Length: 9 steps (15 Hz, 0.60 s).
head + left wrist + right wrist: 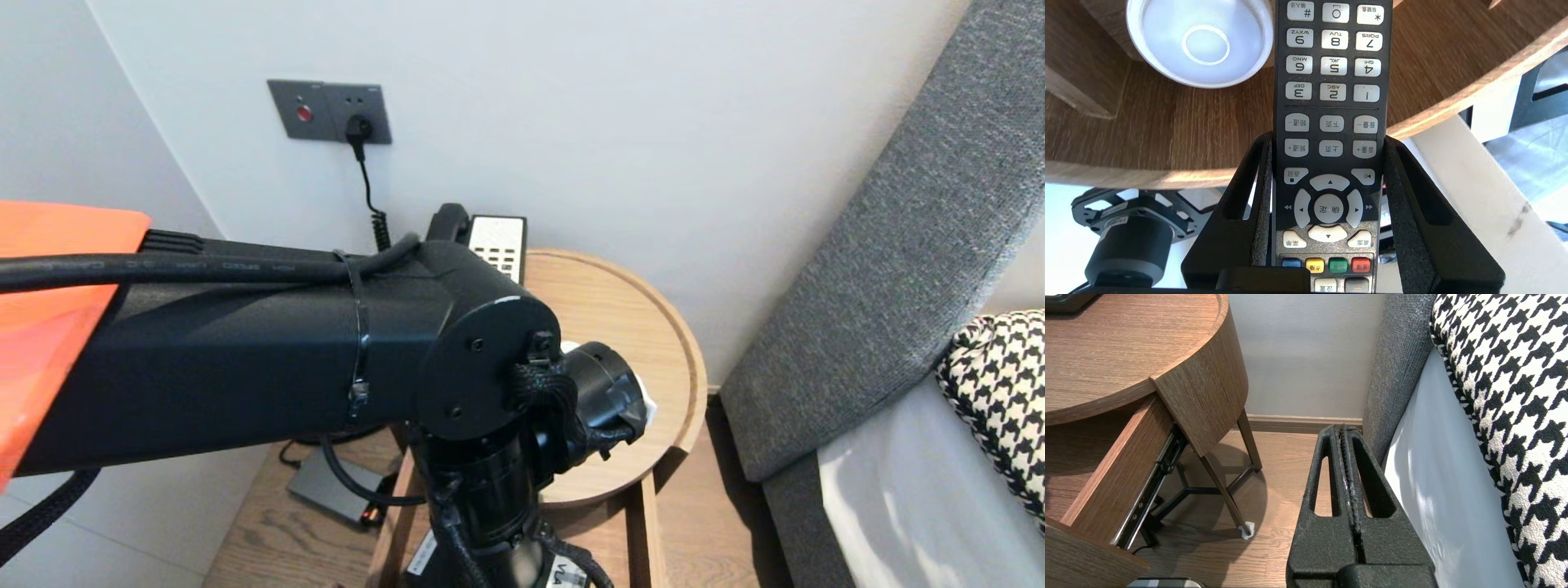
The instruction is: Put the remote controls on the table in the drawer one by one
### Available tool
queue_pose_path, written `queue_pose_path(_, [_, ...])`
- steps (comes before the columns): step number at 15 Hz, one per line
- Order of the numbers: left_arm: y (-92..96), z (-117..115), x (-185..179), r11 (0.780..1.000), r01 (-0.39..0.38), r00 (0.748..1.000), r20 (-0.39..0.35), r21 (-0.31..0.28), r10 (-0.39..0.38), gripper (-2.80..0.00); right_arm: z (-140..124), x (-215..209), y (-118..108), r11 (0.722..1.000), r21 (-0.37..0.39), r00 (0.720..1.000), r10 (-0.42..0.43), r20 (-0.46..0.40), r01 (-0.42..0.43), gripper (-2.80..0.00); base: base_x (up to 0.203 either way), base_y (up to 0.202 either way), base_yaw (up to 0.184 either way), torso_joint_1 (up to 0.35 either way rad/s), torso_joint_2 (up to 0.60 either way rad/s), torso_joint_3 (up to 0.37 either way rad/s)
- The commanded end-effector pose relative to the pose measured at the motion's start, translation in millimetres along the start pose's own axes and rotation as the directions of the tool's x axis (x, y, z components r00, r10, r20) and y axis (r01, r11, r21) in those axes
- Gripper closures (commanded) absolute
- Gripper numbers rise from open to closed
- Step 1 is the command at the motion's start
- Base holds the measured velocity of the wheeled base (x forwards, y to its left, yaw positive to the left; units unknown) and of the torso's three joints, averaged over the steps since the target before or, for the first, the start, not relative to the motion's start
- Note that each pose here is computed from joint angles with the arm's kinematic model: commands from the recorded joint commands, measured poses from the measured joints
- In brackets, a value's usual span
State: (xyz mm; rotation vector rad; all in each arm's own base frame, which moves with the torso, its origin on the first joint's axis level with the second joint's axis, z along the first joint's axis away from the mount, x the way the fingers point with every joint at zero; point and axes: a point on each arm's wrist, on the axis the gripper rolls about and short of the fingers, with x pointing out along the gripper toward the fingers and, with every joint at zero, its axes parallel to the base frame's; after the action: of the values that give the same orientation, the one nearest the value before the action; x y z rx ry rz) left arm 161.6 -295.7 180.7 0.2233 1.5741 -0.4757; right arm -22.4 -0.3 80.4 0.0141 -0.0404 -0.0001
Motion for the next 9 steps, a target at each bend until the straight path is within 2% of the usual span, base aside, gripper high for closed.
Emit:
queue_pose_path(1, [-2.8,5.6,7.0,1.0,-0.01,1.0,-0.013,-0.006,0.01,0.0,-6.8,1.6,-0.1,1.0,0.0,1.0,0.0,-0.025,0.0,0.0,0.0,0.0,0.0,0.0,0.0,0.0])
queue_pose_path(5, [-7.0,12.5,10.2,1.0,0.009,1.0,0.022,-0.027,-0.008,0.0,-6.8,1.6,-0.1,1.0,0.0,1.0,0.0,-0.024,0.0,0.0,0.0,0.0,0.0,0.0,0.0,0.0])
queue_pose_path(9, [-7.4,13.9,13.4,1.0,0.001,1.0,0.019,-0.031,0.0,0.0,-6.9,1.6,-0.1,1.0,0.0,1.0,0.0,-0.024,0.0,0.0,0.0,0.0,0.0,0.0,0.0,0.0])
